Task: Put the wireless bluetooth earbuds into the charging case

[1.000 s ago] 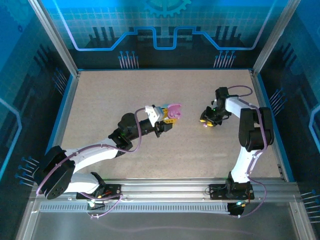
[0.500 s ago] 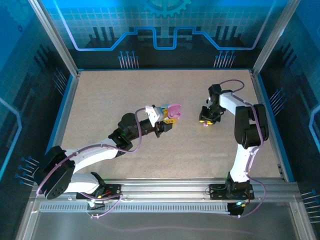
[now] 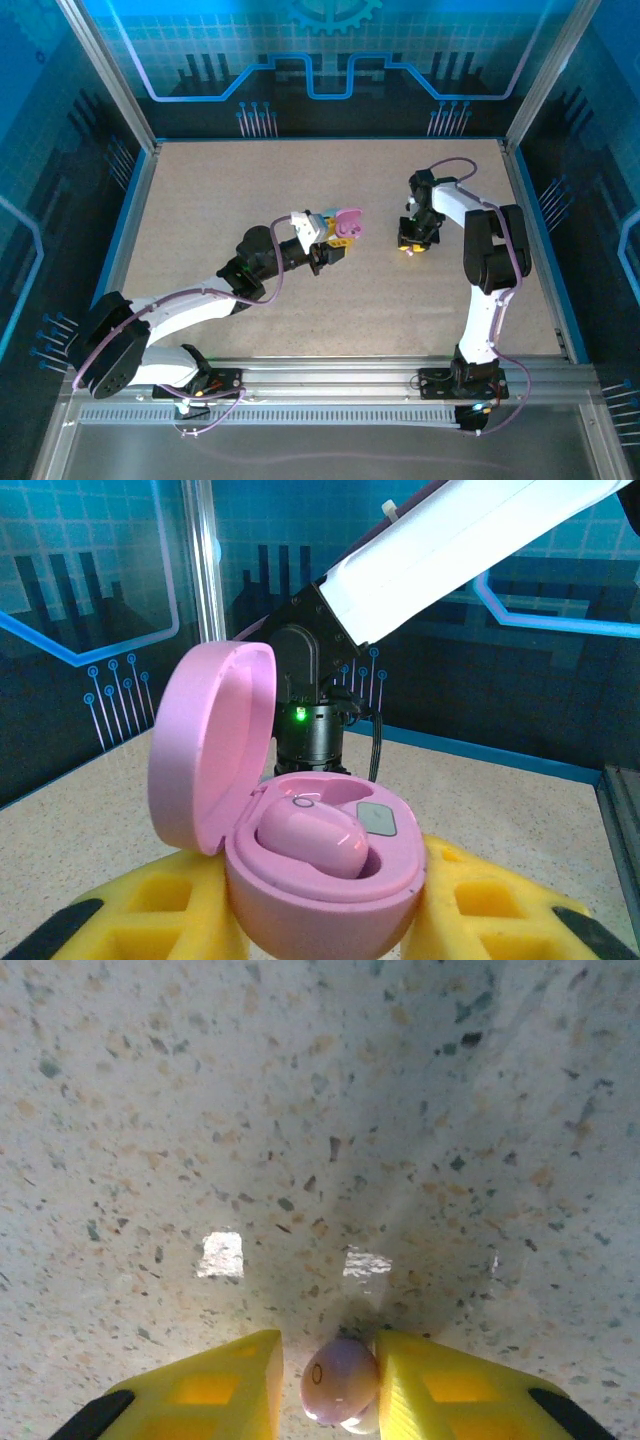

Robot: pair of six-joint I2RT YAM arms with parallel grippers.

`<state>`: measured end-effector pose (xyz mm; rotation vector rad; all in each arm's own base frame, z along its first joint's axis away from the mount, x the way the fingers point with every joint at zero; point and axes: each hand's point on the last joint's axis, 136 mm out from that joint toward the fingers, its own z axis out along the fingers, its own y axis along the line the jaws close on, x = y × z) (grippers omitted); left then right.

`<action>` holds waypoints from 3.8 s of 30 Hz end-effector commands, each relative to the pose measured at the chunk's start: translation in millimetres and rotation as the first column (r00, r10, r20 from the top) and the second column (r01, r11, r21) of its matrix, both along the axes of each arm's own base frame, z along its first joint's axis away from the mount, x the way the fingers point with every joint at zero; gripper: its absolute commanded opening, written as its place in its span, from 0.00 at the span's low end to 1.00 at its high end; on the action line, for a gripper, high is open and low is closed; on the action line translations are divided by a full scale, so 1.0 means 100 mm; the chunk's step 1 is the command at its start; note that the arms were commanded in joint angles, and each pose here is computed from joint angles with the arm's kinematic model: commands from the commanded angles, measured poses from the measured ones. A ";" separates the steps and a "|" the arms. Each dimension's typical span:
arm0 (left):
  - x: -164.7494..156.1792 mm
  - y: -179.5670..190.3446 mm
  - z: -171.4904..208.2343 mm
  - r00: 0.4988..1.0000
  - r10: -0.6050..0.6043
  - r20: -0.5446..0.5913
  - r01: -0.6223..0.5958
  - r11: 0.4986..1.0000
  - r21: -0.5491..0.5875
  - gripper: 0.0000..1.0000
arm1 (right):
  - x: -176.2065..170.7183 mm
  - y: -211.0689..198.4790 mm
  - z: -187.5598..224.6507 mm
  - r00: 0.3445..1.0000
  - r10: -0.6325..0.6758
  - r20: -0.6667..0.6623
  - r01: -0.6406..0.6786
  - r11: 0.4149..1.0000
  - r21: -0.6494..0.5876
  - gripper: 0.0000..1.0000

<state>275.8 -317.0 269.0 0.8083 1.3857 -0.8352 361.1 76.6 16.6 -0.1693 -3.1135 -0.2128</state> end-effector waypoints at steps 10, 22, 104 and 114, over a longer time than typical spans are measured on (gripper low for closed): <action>0.01 -0.02 0.23 1.000 -0.012 0.026 0.013 0.999 -0.045 0.33 | -0.05 0.03 -0.10 0.999 0.002 -0.050 -0.001 1.000 0.002 0.32; 0.01 -0.02 0.23 1.000 -0.012 0.025 0.013 0.999 -0.047 0.33 | 0.01 0.03 -0.08 0.997 -0.075 -0.036 0.076 0.996 0.054 0.28; -0.10 0.11 0.26 0.984 -0.176 -0.003 0.174 0.978 -0.112 0.33 | -0.86 1.83 2.81 0.846 0.162 0.507 -0.512 0.512 0.690 0.20; -0.10 0.11 0.31 0.984 -0.180 -0.003 0.178 0.974 -0.140 0.33 | -0.84 1.81 2.76 0.825 0.171 0.539 -0.529 0.572 0.628 0.22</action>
